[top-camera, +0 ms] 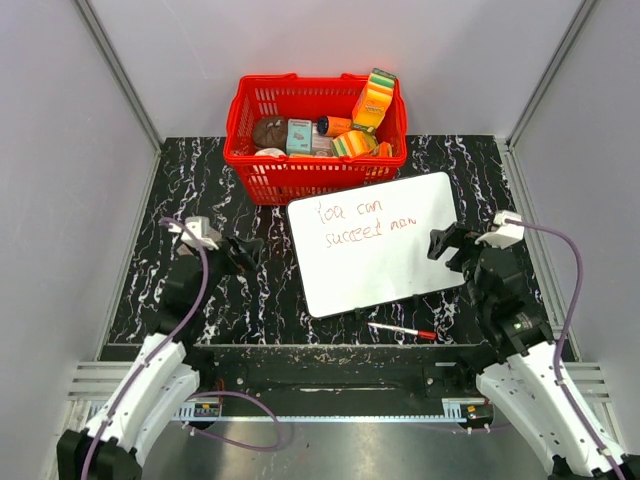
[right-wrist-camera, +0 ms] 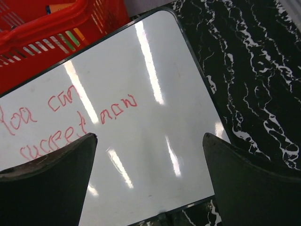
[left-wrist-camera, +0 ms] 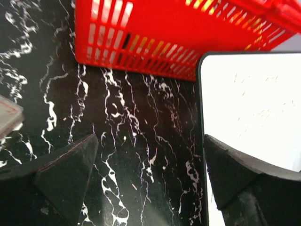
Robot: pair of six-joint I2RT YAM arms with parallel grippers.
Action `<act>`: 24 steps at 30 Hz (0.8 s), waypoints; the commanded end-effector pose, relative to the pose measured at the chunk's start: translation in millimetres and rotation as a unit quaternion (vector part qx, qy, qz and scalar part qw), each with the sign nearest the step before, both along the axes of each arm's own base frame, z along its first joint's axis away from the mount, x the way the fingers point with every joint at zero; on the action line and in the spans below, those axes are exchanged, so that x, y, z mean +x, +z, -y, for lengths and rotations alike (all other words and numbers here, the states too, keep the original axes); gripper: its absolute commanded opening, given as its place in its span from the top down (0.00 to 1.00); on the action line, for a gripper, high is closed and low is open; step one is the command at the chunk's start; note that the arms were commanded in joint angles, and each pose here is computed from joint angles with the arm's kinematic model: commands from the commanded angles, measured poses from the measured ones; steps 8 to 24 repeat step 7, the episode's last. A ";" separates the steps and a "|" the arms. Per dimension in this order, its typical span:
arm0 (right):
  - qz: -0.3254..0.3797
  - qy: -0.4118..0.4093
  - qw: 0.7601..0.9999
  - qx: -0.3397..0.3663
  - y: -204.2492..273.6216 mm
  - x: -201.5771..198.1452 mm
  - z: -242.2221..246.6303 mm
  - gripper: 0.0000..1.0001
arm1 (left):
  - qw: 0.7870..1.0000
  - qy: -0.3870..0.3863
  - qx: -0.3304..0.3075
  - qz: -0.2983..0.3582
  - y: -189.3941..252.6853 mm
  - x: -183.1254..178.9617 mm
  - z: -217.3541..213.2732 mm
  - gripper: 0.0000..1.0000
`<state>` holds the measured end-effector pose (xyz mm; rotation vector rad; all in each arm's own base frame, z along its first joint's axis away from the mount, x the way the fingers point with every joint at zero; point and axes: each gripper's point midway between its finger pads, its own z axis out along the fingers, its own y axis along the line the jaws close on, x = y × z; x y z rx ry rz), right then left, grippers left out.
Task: Write a sentence on the whiteboard
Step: Reset both arms
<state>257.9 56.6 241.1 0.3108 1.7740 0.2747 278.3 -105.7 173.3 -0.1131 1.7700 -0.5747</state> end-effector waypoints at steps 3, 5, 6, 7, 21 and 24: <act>0.144 -0.053 0.987 -0.047 15.0 9.6 26.0 0.01 | 0.994 0.079 -0.020 0.071 60.1 -3.8 -28.9 0.01; 0.161 -0.044 0.981 -0.095 0.3 8.4 28.4 0.00 | 0.992 0.069 -0.014 0.100 71.1 -6.9 -28.0 0.01; 0.195 -0.018 0.974 -0.113 8.5 9.4 20.0 0.00 | 0.992 0.066 -0.011 0.105 68.1 -7.7 -27.4 0.01; 0.187 -0.011 0.971 -0.145 -2.0 11.6 20.2 0.00 | 0.990 0.063 -0.005 0.125 74.3 -8.4 -27.7 0.01; 0.187 -0.011 0.971 -0.145 -2.0 11.6 20.2 0.00 | 0.990 0.063 -0.005 0.125 74.3 -8.4 -27.7 0.01; 0.187 -0.011 0.971 -0.145 -2.0 11.6 20.2 0.00 | 0.990 0.063 -0.005 0.125 74.3 -8.4 -27.7 0.01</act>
